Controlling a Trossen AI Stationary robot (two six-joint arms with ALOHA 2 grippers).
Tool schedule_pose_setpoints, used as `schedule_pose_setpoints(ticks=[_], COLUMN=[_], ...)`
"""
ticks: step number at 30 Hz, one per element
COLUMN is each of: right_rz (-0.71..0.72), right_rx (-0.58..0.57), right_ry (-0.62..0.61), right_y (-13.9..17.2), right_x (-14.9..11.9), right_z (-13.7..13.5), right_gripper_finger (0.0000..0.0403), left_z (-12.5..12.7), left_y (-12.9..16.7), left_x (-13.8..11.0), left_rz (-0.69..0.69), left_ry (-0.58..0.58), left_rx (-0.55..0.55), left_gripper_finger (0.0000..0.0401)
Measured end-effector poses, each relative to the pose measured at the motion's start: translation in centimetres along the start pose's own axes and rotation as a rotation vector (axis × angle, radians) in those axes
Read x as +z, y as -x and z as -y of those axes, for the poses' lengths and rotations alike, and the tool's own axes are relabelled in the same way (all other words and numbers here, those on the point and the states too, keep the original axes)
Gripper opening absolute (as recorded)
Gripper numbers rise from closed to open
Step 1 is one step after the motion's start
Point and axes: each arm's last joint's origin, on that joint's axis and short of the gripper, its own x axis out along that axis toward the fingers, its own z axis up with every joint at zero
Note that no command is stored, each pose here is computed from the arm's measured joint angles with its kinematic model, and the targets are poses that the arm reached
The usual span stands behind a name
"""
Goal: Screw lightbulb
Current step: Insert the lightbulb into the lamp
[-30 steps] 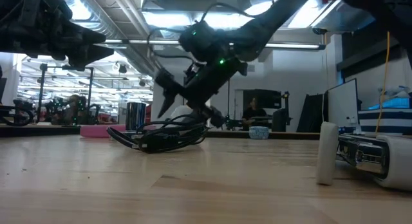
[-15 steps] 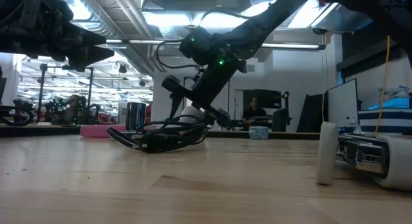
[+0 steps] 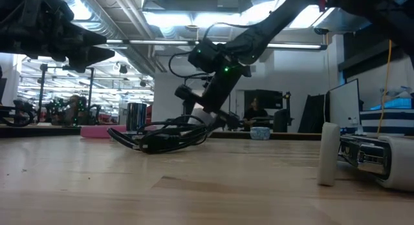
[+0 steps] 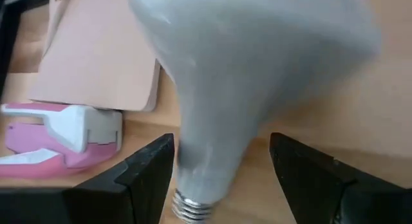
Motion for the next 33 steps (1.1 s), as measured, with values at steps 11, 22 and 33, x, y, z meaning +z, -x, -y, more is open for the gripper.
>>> schedule_pose_setpoints(ticks=[11, 22, 33], right_rz=[0.049, 0.044, -0.057], right_rx=[-0.031, -0.045, -0.150], right_ry=[0.122, 0.307, 0.452], right_y=[-0.3, -0.3, -0.2], right_x=[1.4, 1.3, 0.7], right_z=[0.7, 0.7, 2.0], right_gripper_finger=[0.0259, 0.0259, 0.0259], left_z=[0.0, -0.1, -0.1], left_y=[0.0, 0.0, 0.0], left_x=[0.0, 0.0, 0.0], left_rz=[0.000, 0.006, 0.006], left_ry=[0.020, 0.019, 0.025], left_rx=[0.001, 0.026, 0.026], left_gripper_finger=[0.0258, 0.0258, 0.0258])
